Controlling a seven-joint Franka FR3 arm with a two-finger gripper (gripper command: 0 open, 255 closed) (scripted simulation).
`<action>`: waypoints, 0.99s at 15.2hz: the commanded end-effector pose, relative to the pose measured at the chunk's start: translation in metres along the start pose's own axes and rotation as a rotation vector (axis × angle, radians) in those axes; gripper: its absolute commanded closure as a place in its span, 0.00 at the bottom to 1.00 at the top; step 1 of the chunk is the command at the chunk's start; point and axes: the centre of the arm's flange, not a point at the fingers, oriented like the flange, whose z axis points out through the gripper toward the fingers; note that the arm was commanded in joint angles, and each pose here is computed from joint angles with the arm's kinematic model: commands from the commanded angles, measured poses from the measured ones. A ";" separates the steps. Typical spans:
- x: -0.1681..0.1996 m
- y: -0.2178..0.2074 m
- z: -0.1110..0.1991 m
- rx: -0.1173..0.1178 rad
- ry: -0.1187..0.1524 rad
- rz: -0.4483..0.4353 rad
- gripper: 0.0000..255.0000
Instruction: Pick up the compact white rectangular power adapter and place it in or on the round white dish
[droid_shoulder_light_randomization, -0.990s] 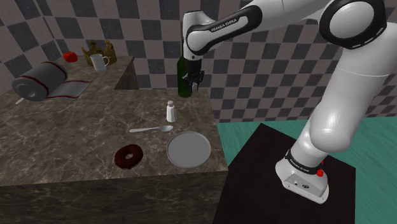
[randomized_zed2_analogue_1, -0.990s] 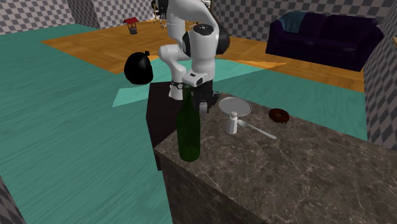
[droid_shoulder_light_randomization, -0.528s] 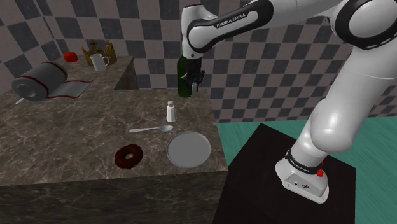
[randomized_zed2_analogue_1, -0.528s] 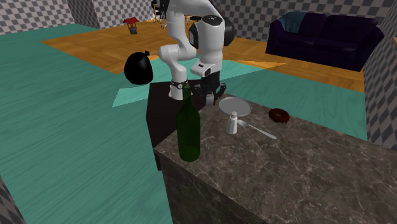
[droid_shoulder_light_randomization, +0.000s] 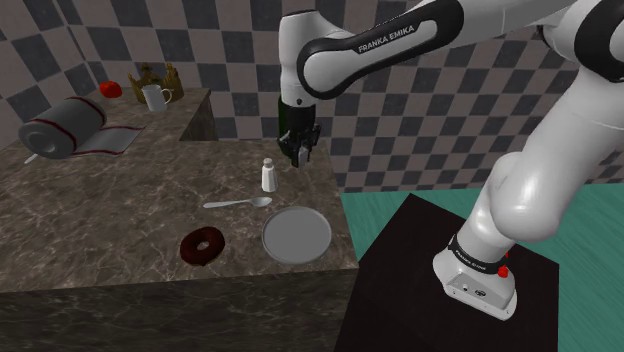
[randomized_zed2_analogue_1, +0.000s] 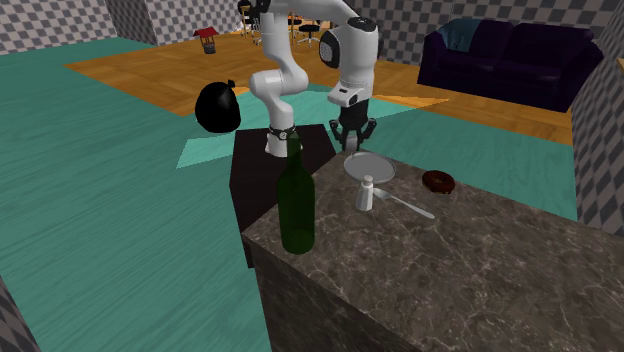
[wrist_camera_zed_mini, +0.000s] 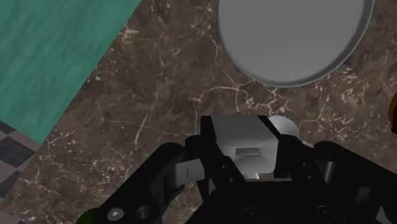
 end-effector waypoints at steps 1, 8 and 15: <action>-0.020 -0.021 0.000 0.000 0.000 0.001 1.00; -0.083 -0.088 0.001 0.000 0.000 0.001 1.00; -0.091 -0.098 0.033 0.000 0.000 0.001 1.00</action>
